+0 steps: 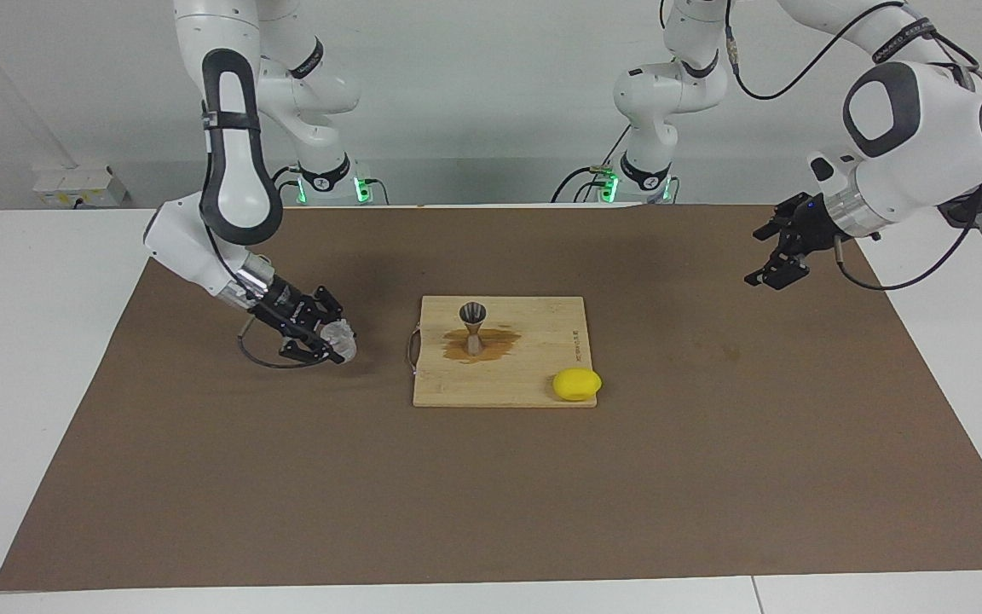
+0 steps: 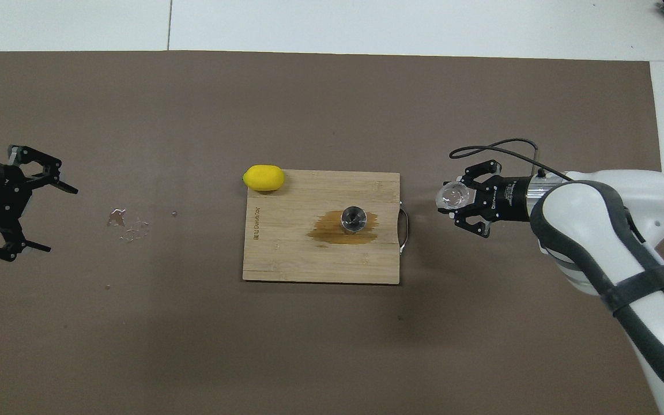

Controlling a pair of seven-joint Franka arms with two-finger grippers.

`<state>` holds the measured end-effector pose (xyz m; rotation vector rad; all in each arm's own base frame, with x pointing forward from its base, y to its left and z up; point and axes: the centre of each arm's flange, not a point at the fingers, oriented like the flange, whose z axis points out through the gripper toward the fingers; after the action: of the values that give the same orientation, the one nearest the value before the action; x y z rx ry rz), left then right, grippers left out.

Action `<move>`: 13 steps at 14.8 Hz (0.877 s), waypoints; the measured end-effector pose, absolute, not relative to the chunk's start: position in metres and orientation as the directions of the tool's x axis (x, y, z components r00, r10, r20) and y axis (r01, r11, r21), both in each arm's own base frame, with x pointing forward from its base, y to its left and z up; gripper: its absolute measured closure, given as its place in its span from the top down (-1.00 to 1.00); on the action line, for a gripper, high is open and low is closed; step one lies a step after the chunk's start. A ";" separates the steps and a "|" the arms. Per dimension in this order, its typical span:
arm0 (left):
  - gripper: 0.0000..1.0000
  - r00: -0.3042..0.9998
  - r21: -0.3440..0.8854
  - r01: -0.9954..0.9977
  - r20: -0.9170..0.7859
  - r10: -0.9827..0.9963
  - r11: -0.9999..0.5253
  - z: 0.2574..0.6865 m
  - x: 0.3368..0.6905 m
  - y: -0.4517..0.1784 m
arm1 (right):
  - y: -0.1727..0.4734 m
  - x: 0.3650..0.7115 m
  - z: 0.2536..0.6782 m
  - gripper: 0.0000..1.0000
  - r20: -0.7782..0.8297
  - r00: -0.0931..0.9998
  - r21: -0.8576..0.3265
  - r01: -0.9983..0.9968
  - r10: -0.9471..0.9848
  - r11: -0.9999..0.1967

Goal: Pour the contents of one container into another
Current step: 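Grasp the clear glass cup with the right gripper, then carry the glass cup over the metal cup with the right gripper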

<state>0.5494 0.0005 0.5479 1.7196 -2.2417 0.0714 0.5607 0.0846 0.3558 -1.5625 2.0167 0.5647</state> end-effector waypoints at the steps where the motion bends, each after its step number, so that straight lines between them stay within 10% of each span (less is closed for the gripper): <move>1: 1.00 -0.194 0.155 -0.959 0.254 -0.947 0.238 0.551 0.549 0.003 | 0.100 0.564 0.365 0.01 -0.611 -0.200 0.009 -0.969 -0.766 0.246; 13: 1.00 0.449 0.147 -0.882 -0.028 -0.893 -0.448 0.593 0.531 0.014 | 0.240 0.564 0.402 0.01 -0.334 -0.132 -0.056 -0.986 -0.933 0.159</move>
<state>0.5310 0.0143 0.5930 2.5785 -1.5862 -0.1538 0.5636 0.2399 0.4021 -1.8486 2.1496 0.2562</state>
